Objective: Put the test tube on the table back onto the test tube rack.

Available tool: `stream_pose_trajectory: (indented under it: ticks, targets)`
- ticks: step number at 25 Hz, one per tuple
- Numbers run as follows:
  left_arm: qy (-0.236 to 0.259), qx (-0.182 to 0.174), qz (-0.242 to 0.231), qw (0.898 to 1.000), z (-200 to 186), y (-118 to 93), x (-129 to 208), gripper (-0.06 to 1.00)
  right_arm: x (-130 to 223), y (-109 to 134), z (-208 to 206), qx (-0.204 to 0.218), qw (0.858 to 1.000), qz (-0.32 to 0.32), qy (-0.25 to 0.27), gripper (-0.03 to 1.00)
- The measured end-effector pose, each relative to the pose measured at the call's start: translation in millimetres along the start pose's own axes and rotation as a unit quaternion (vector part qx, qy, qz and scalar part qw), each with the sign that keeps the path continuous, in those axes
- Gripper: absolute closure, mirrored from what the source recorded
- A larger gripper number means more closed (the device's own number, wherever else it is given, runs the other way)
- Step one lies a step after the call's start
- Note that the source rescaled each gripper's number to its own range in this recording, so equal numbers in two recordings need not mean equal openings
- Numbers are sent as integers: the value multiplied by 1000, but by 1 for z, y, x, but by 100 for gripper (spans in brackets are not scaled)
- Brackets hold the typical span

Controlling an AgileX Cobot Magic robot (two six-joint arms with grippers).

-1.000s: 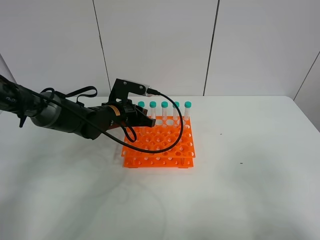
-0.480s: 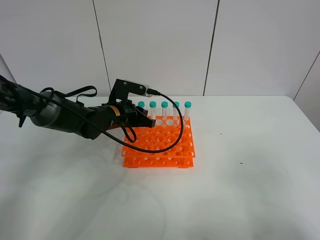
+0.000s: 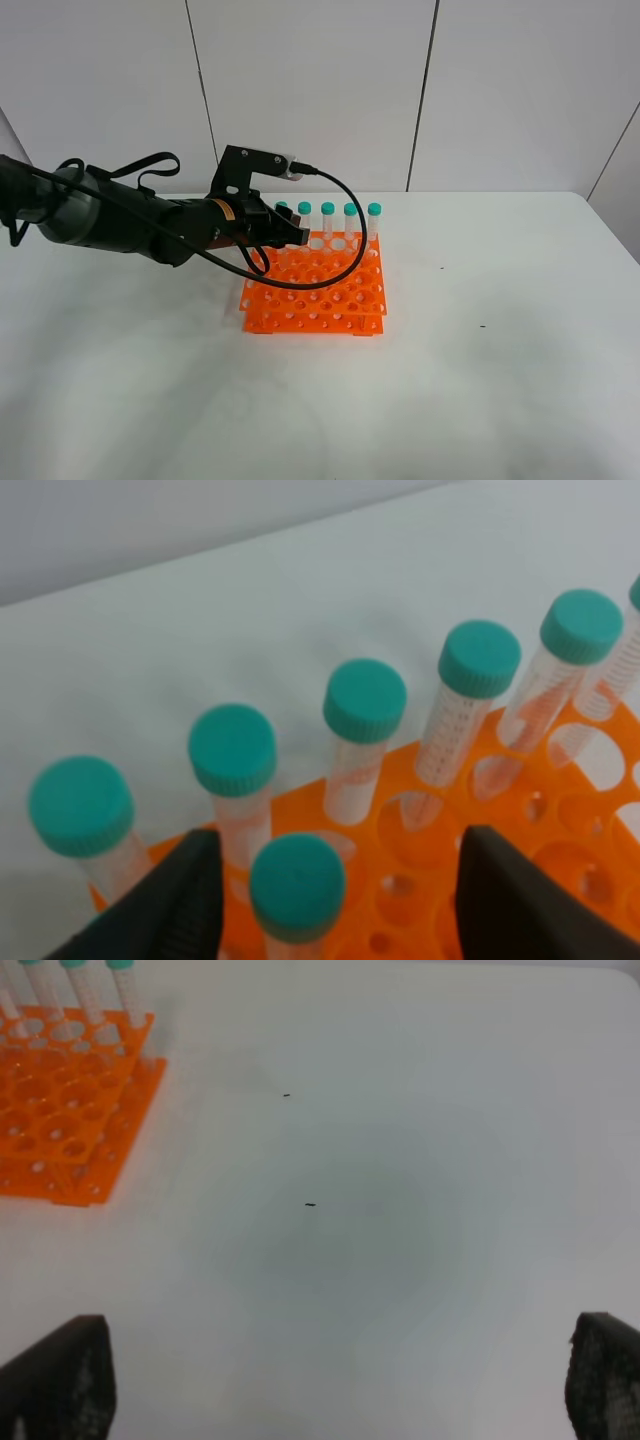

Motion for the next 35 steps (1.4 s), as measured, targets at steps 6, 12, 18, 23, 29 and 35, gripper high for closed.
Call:
stream_pose_trajectory:
  ticks: [6, 12, 18, 23, 29, 35]
  targets:
    - [-48, 11, 7, 999, -27, -10, -48, 29, 0, 0, 0, 0, 1000, 0, 0, -3]
    - [-98, 20, 29, 995, -82, -23, -106, 11, 0, 0, 0, 0, 1000, 0, 0, -3]
    - [-14, -8, 30, 999, -126, -16, -100, 2, 0, 0, 0, 0, 1000, 0, 0, -3]
    - [119, -47, 12, 992, -147, -3, -58, 2, 0, 0, 0, 0, 1000, 0, 0, -3]
    - [272, -97, -13, 957, -161, 15, -9, 1, 0, 0, 0, 0, 1000, 0, 0, -3]
    - [315, -161, -67, 933, -172, 65, 2, 1, 0, 0, 0, -1, 1000, 0, 0, -3]
Point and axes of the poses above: a point on each arm's last joint axis where the gripper is mounted, z pointing out along that axis toward the gripper, y along the wrist's bending axis when the last joint is at zero, x = y × z, the point moved 9 cm from there along z, pointing out along that axis toward the gripper, and after that the axes turned 10 degrees about -z, right-handed, at the moved point
